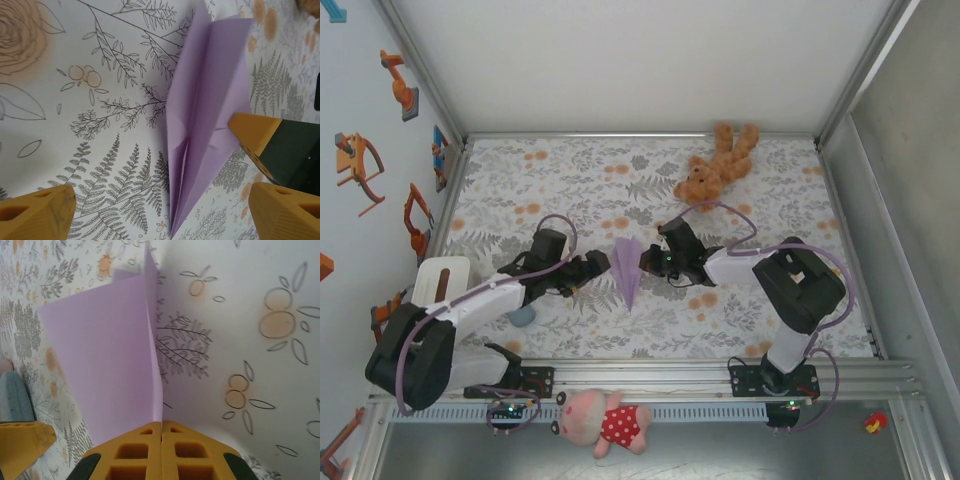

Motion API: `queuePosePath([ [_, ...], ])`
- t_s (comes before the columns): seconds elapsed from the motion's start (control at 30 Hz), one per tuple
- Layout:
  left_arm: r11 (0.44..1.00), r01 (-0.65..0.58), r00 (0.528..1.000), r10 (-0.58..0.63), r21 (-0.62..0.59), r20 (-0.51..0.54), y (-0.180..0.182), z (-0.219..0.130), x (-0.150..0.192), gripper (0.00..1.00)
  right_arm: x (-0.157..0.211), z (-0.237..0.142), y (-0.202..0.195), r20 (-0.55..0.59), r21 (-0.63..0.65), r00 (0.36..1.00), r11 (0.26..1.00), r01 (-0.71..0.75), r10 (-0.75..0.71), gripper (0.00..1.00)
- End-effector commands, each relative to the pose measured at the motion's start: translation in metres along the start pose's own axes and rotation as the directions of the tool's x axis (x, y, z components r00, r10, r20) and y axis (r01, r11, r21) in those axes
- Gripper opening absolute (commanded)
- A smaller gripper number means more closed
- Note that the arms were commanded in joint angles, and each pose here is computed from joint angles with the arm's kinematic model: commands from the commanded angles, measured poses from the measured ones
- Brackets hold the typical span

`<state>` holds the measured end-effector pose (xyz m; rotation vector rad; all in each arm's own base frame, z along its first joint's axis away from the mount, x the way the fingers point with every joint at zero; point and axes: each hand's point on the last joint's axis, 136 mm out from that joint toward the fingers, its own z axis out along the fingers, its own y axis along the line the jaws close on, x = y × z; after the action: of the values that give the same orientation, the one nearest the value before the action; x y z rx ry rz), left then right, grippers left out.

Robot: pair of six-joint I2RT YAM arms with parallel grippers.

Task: Fold a paper plane with a square sheet of paper (pick it up from the middle)
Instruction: Turn over the paper plane at the center of the table, then move the paper plane to the top-center of the table.

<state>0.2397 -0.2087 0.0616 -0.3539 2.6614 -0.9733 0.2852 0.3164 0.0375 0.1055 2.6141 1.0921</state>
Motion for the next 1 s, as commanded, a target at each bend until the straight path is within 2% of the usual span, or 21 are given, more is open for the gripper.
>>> queuePosePath([
  [0.0, 0.999, -0.015, 1.000, 0.015, 0.040, 0.008, -0.018, 0.006, -0.009, 0.84, -0.006, -0.001, 0.009, 0.026, -0.082, 0.999, 0.996, -0.021, 0.023, 0.00],
  [0.17, 0.998, -0.041, 0.998, 0.044, 0.053, -0.045, -0.030, 0.021, -0.006, 0.67, -0.005, -0.001, 0.003, 0.021, -0.078, 0.999, 0.997, -0.028, 0.029, 0.00],
  [0.4, 0.995, -0.079, 0.994, 0.083, 0.055, -0.065, -0.041, 0.029, -0.008, 0.65, -0.005, -0.002, 0.005, 0.015, -0.076, 1.000, 0.997, -0.026, 0.027, 0.00],
  [0.57, 0.997, -0.082, 0.993, 0.083, 0.014, -0.087, -0.033, 0.034, -0.006, 0.45, -0.005, -0.001, 0.005, 0.011, -0.073, 1.000, 0.997, -0.026, 0.026, 0.00],
  [0.8, 0.995, -0.100, 0.989, 0.100, 0.003, -0.112, -0.036, 0.047, -0.011, 0.32, -0.006, 0.000, 0.008, 0.008, -0.078, 1.000, 0.997, -0.025, 0.025, 0.00],
  [0.97, 0.994, -0.108, 0.988, 0.104, -0.034, -0.111, -0.031, 0.054, -0.017, 0.12, -0.011, -0.007, 0.010, 0.029, -0.082, 0.999, 0.996, -0.020, 0.023, 0.00],
])
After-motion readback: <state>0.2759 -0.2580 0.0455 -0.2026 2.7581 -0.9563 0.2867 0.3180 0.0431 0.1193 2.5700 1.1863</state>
